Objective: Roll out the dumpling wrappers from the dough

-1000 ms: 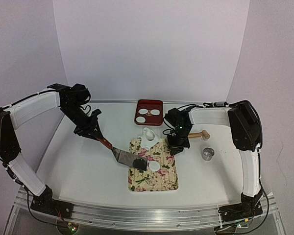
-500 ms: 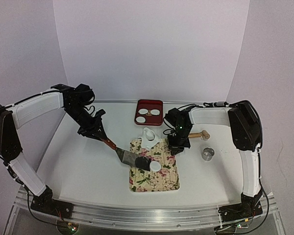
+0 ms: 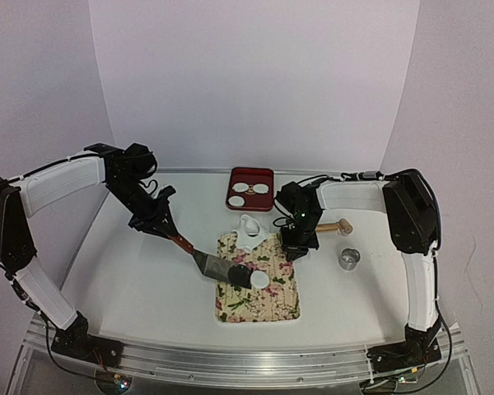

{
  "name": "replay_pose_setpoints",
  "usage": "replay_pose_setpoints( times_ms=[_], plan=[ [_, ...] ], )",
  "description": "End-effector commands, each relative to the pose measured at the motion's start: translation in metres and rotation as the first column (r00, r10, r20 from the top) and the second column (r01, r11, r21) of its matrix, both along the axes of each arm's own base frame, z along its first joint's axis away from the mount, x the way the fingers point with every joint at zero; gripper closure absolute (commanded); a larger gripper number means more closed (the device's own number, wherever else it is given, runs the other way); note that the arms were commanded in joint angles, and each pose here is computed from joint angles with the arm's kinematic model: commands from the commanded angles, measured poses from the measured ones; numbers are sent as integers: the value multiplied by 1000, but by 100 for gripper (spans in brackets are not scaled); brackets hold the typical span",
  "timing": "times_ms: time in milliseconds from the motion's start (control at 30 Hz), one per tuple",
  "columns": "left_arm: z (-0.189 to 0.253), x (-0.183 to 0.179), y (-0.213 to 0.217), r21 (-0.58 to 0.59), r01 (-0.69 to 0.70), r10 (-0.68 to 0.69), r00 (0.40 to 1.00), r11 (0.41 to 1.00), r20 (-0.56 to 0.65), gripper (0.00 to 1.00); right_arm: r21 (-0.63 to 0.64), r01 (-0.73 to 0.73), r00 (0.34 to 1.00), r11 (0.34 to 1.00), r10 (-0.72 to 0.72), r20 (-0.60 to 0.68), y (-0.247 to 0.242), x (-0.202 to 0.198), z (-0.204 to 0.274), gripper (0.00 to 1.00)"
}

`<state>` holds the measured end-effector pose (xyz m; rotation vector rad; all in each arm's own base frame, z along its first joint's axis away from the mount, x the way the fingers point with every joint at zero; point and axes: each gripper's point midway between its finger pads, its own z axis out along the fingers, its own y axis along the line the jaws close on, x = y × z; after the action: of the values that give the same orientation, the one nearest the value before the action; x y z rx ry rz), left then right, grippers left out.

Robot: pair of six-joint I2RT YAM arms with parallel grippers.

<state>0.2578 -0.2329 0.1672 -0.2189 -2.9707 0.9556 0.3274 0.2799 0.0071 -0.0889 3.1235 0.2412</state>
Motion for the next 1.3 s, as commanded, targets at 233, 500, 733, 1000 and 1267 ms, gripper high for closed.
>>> replay_pose_setpoints(
  times_ms=[233, 500, 733, 1000, 1267],
  plan=[
    [-3, 6, 32, 129, -20, 14, 999, 991, 53, 100, -91, 25, 1000, 996, -24, 7, -13, -7, -9, 100],
    [-7, 0, 24, 76, -37, 36, 999, 996, 18, 100, -89, 27, 1000, 996, -27, 5, -12, -9, -8, 100],
    [-18, -9, -15, 22, 21, -21, 1000, 1000, -3, 100, -89, 24, 1000, 996, -23, 14, -9, -9, -7, 100],
    [-10, -3, 17, 109, -3, -1, 999, 994, 41, 100, -99, 34, 999, 994, -33, 20, -13, -11, -5, 100],
    [-14, 0, 18, 59, -53, 51, 998, 997, 40, 100, -97, 35, 999, 995, -33, 21, -13, -10, -4, 100]
  ],
)
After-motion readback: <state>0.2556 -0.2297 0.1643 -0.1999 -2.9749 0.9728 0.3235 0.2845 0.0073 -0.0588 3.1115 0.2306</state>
